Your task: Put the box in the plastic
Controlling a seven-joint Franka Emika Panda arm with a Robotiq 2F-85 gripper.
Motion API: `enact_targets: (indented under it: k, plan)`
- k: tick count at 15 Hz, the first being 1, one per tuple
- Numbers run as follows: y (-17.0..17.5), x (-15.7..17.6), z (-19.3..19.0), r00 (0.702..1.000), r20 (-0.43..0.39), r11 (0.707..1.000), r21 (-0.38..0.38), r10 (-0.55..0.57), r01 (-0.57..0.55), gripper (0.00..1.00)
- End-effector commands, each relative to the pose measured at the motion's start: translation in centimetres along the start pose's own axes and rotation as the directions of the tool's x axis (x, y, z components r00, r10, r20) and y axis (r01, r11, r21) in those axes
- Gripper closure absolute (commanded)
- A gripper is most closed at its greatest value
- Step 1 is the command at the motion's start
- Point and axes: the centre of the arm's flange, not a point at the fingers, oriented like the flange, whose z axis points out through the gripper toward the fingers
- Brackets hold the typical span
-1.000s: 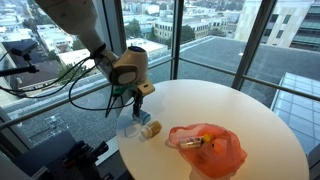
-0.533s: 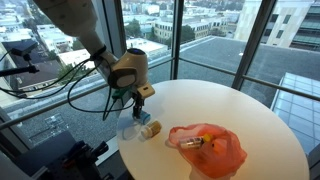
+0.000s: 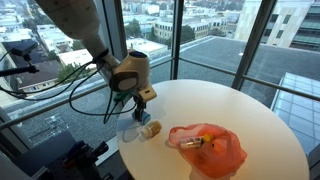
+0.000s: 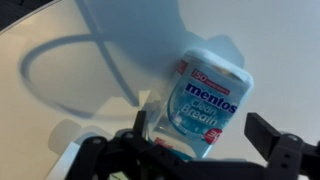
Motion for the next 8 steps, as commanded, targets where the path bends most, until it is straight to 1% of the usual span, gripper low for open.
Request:
enact_targets:
  k: [1, 2, 4, 6, 8]
  plan:
    - [0.09, 0.37, 0.46, 0.999, -0.029, 1.000, 0.000, 0.013, -0.013, 0.25]
    - [0.14, 0.41, 0.46, 0.999, -0.034, 1.000, 0.000, 0.010, -0.010, 0.25]
    - [0.18, 0.42, 0.19, 0.999, -0.045, 1.000, 0.003, 0.000, 0.000, 0.44]
    - [0.11, 0.39, -0.14, 0.999, -0.052, 1.000, 0.007, -0.010, 0.010, 0.58]
    - [0.13, 0.27, -0.46, 0.998, -0.054, 1.000, 0.010, -0.021, 0.022, 0.59]
